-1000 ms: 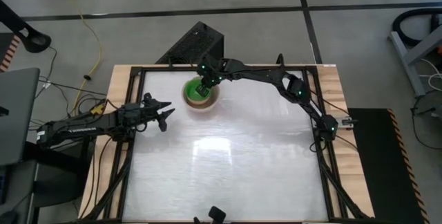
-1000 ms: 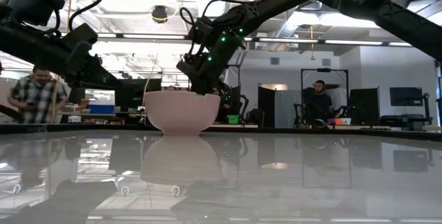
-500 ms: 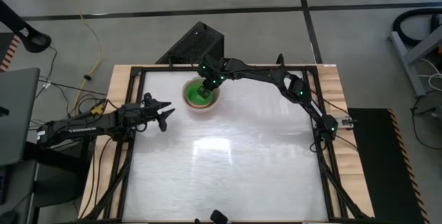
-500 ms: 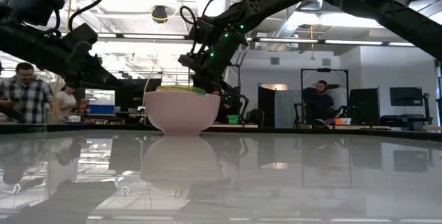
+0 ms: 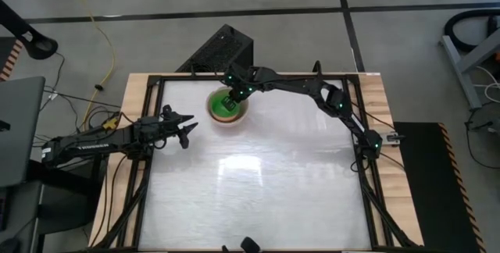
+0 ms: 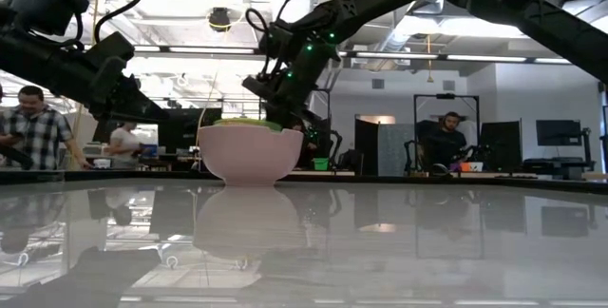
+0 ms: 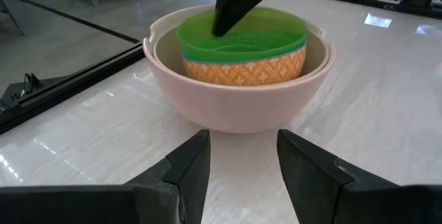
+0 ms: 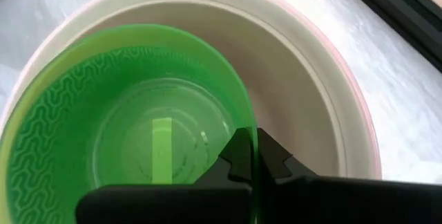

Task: Nest bowls inside each other
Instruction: Stack the green bowl on top of the orange patterned bowl

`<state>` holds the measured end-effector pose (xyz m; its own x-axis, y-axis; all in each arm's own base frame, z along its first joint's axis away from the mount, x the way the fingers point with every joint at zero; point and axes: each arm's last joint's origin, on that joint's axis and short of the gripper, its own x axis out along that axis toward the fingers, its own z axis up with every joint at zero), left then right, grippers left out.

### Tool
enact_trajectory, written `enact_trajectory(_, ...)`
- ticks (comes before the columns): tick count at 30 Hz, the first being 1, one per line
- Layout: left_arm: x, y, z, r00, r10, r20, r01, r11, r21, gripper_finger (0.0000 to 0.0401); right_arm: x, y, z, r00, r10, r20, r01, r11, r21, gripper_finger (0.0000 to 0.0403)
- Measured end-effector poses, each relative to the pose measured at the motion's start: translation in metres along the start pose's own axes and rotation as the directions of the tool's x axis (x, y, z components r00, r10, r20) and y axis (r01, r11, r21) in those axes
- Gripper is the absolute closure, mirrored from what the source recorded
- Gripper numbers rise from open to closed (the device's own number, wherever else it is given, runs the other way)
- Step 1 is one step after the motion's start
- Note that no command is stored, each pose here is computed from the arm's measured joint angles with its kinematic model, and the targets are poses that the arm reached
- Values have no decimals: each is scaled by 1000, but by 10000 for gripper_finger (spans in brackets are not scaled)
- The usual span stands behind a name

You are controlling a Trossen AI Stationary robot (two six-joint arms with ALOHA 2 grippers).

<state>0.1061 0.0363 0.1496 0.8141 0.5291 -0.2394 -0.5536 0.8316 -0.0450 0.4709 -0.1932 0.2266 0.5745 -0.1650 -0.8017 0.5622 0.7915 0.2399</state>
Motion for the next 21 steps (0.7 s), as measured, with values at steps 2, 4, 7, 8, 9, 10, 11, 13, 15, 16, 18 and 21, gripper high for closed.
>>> enact_trajectory(2,0,0,0,1000,0,0,0,1000,0,243,-1,0,-2,1000,-4,-17,4,1000,4,395)
enact_trajectory(4,0,0,0,1000,0,0,0,1000,0,243,-1,-1,-2,1000,-8,-26,8,1000,5,395)
enact_trajectory(7,0,0,0,1000,0,-1,0,1000,0,244,-1,0,-3,1000,-6,-27,6,1000,-13,392)
enact_trajectory(8,0,0,0,1000,0,0,0,1000,0,243,-1,1,-3,1000,-5,-28,5,1000,-22,389)
enact_trajectory(9,0,0,0,1000,0,0,0,1000,0,243,-1,2,-3,1000,-6,-27,5,1000,-29,384)
enact_trajectory(10,0,0,0,1000,0,0,0,1000,0,243,-1,3,-3,1000,-8,-26,7,999,-36,378)
enact_trajectory(11,0,0,0,1000,0,0,0,1000,0,244,-1,4,-4,1000,-15,-24,14,999,-38,371)
enact_trajectory(13,0,0,0,1000,0,0,0,1000,0,243,-1,5,-4,999,-23,-24,22,999,-41,351)
enact_trajectory(15,0,0,0,1000,0,0,0,1000,0,244,-1,5,-5,999,-23,-27,22,999,-43,330)
enact_trajectory(16,0,0,0,1000,0,0,0,1000,0,243,-1,5,-5,999,-23,-30,22,999,-44,319)
enact_trajectory(18,0,0,0,1000,0,0,0,1000,0,244,-3,5,-5,999,-27,-40,25,999,-47,296)
enact_trajectory(21,0,0,0,1000,0,0,0,1000,0,243,-8,6,-3,998,-31,-63,26,997,-77,261)
